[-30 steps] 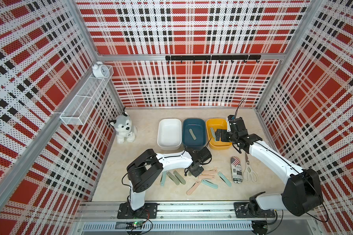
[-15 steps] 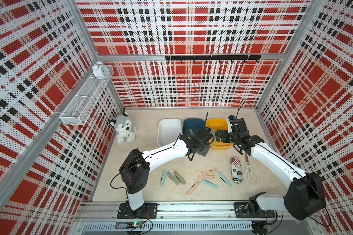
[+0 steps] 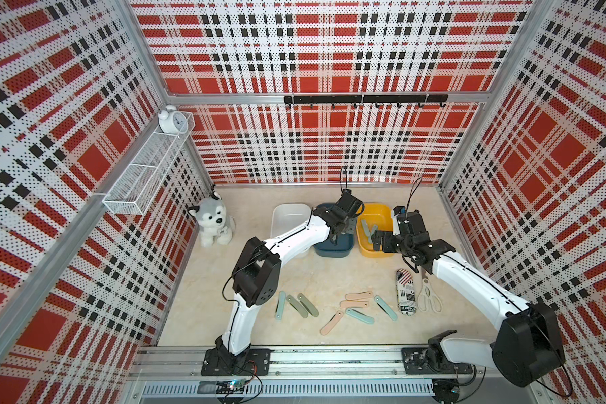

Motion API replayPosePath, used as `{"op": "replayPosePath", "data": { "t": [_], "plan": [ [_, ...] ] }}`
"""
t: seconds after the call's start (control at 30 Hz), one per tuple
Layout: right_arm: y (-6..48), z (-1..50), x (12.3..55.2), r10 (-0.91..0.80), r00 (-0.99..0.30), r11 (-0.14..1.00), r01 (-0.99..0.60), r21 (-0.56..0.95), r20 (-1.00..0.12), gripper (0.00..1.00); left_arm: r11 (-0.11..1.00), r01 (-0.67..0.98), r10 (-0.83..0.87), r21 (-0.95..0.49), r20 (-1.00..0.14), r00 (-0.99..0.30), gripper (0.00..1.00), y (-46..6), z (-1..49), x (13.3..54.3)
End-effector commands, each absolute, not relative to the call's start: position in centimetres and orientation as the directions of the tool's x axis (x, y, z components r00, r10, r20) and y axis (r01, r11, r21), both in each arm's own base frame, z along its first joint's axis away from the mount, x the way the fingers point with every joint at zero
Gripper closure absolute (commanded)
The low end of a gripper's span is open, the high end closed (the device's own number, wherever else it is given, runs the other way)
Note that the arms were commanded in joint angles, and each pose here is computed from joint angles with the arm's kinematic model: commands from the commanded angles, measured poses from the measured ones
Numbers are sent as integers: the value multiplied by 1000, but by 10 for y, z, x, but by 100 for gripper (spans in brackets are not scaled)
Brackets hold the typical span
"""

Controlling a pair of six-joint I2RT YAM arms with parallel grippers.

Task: Place the fruit knives into the storage box by color
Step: Place the fruit knife in the storage box.

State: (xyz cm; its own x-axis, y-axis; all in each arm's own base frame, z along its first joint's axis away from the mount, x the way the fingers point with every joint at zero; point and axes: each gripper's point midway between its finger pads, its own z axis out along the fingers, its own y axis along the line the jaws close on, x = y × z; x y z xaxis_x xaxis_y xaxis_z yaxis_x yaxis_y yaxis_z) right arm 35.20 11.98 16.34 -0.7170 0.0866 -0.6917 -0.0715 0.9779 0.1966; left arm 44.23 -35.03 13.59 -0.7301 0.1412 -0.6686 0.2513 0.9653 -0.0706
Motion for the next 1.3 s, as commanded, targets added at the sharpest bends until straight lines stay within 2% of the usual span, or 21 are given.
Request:
{"op": "replayPosePath", "data": {
  "t": [0.0, 0.4, 0.7, 0.87, 1.0, 1.17, 1.27],
  "plan": [
    [117, 172, 351, 77, -698, 981, -75, 180, -711, 0, 975, 205, 103, -81, -656, -748, 82, -342, 124, 457],
    [124, 157, 341, 66, -738, 973, -103, 208, -672, 0, 978, 194, 117, -76, -572, -812, 79, -338, 63, 467],
    [130, 151, 324, 38, -772, 970, -125, 210, -635, 0, 975, 207, 126, -84, -558, -820, 68, -338, 57, 469],
    [141, 149, 307, -34, -795, 974, -161, 157, -606, 0, 970, 221, 118, -104, -591, -798, 52, -342, 81, 474],
    [155, 145, 286, -102, -806, 964, -224, 142, -583, 0, 961, 230, 84, -153, -633, -770, 38, -345, 122, 472],
    [182, 137, 247, -245, -800, 930, -353, 100, -547, 0, 948, 234, 20, -214, -696, -718, 17, -338, 185, 452],
    [202, 129, 219, -322, -785, 896, -433, 98, -529, 0, 945, 217, -24, -245, -713, -701, 7, -319, 204, 439]
  ]
}}
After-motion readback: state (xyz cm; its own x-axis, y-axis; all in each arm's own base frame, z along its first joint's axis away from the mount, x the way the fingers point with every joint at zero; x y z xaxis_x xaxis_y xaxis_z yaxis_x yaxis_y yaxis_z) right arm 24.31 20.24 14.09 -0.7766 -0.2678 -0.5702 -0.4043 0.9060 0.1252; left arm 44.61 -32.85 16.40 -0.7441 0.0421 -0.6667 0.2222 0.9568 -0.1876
